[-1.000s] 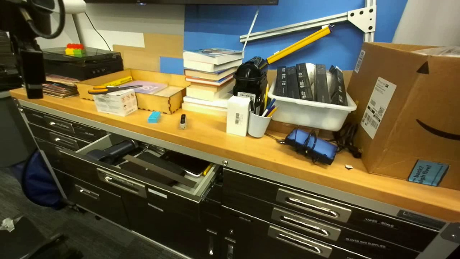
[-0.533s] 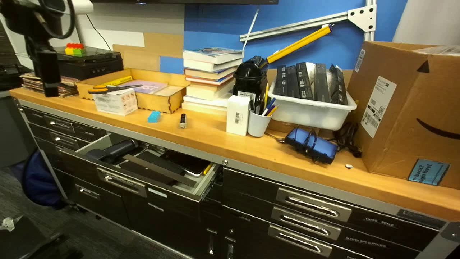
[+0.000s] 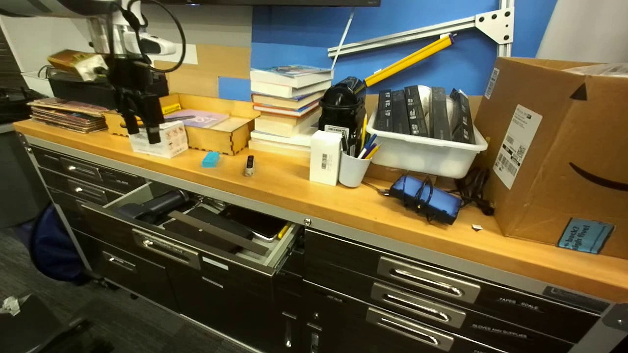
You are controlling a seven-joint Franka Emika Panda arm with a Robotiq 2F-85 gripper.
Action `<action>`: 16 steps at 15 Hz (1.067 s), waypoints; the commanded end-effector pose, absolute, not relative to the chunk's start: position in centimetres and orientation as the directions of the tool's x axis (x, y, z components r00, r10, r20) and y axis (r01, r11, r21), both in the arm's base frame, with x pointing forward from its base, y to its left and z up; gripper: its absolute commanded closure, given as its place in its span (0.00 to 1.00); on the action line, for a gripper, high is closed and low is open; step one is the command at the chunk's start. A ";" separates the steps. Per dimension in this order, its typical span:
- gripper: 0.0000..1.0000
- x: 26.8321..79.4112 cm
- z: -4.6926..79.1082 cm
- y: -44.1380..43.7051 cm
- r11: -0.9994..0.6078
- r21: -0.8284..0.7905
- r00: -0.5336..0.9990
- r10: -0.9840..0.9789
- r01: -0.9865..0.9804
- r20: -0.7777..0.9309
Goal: Put the blue Lego in the open drawer and then close the drawer
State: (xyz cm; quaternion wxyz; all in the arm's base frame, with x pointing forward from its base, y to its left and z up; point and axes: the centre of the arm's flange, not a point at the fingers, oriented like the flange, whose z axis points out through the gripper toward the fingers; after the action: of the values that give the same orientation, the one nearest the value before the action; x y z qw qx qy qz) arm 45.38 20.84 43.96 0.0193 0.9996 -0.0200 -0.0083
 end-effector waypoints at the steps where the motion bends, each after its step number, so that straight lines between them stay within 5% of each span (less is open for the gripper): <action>1: 0.00 54.4 43.2 22.8 -0.992 0.124 1.000 -0.002 -0.001 -0.004; 15: 0.00 62.9 33.8 24.3 -0.997 0.079 0.998 0.000 0.005 -0.061; 16: 0.25 63.2 33.6 24.2 -0.997 0.078 0.998 -0.012 -0.007 -0.058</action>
State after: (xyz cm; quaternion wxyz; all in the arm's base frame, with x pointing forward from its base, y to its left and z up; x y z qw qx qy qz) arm 61.28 24.01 33.50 0.0476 0.9984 0.0061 -0.0303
